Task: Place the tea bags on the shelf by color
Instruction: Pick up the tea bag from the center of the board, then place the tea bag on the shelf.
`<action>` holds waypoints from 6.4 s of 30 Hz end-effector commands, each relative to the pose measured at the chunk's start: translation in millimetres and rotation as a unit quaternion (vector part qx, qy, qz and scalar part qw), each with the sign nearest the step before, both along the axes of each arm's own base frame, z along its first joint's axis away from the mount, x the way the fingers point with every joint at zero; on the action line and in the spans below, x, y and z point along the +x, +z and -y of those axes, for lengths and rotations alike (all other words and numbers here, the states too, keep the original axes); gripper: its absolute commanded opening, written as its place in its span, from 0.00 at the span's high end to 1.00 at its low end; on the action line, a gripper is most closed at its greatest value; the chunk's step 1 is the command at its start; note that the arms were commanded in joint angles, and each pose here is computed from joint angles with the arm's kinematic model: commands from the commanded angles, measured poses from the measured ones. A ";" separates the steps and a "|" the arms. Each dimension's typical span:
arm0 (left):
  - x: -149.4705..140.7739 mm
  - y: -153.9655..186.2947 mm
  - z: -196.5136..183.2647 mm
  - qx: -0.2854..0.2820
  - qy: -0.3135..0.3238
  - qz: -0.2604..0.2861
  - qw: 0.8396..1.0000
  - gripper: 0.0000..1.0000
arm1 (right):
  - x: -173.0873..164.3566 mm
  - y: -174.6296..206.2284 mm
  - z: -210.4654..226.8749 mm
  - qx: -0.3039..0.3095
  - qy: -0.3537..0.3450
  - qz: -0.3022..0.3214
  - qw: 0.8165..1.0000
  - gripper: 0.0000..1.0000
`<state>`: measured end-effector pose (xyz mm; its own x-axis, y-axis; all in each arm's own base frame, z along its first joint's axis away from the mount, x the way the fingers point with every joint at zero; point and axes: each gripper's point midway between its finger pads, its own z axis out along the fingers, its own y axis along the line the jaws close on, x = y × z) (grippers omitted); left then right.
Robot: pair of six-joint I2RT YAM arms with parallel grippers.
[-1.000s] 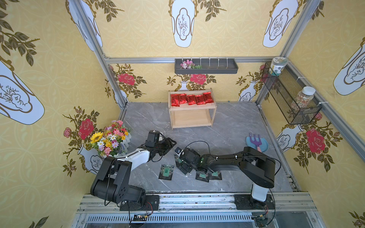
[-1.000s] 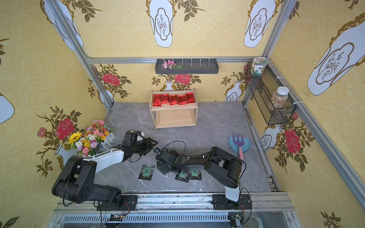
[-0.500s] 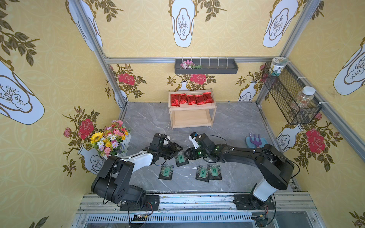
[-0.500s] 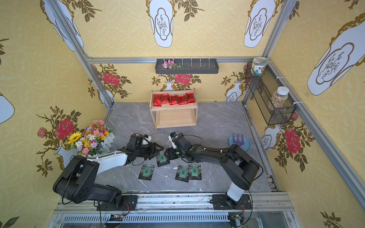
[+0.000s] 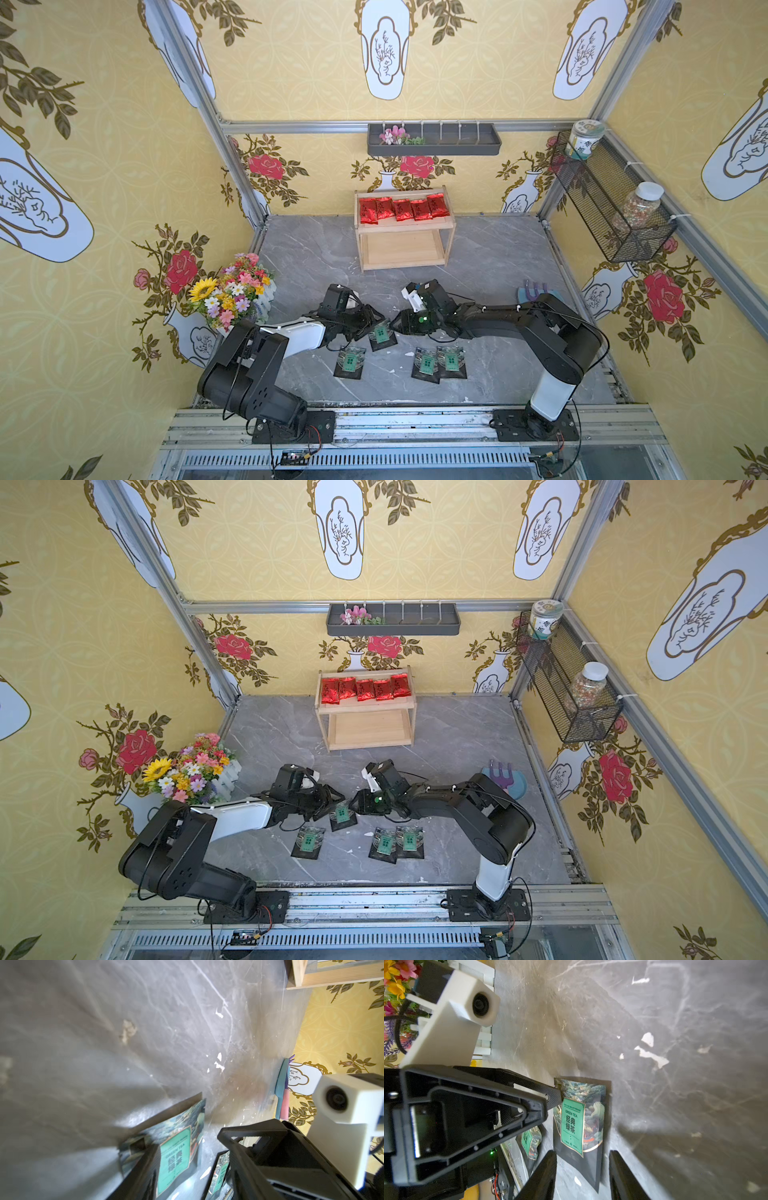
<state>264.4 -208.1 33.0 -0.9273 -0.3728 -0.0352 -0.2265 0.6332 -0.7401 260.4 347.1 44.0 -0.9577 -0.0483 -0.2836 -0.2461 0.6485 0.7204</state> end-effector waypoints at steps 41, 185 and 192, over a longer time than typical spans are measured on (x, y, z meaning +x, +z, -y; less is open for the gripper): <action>19.7 75.5 -14.2 -0.130 0.017 0.095 0.987 0.33 | 41.3 69.2 1.9 0.213 0.024 0.011 0.977 1.00; 52.9 155.2 -72.9 -0.124 0.129 0.263 0.948 0.31 | 235.5 40.5 -60.7 0.225 -0.277 0.125 0.926 0.97; 53.6 154.1 -73.6 -0.124 0.130 0.261 0.948 0.31 | 241.6 34.2 -61.2 0.220 -0.279 0.120 0.927 0.96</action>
<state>318.3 -133.6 185.7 -0.6783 -0.6519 -0.3391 0.0764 0.3964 -0.9149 500.7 407.5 81.1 -0.7022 0.6151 -0.3587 -0.1406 0.3740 0.9167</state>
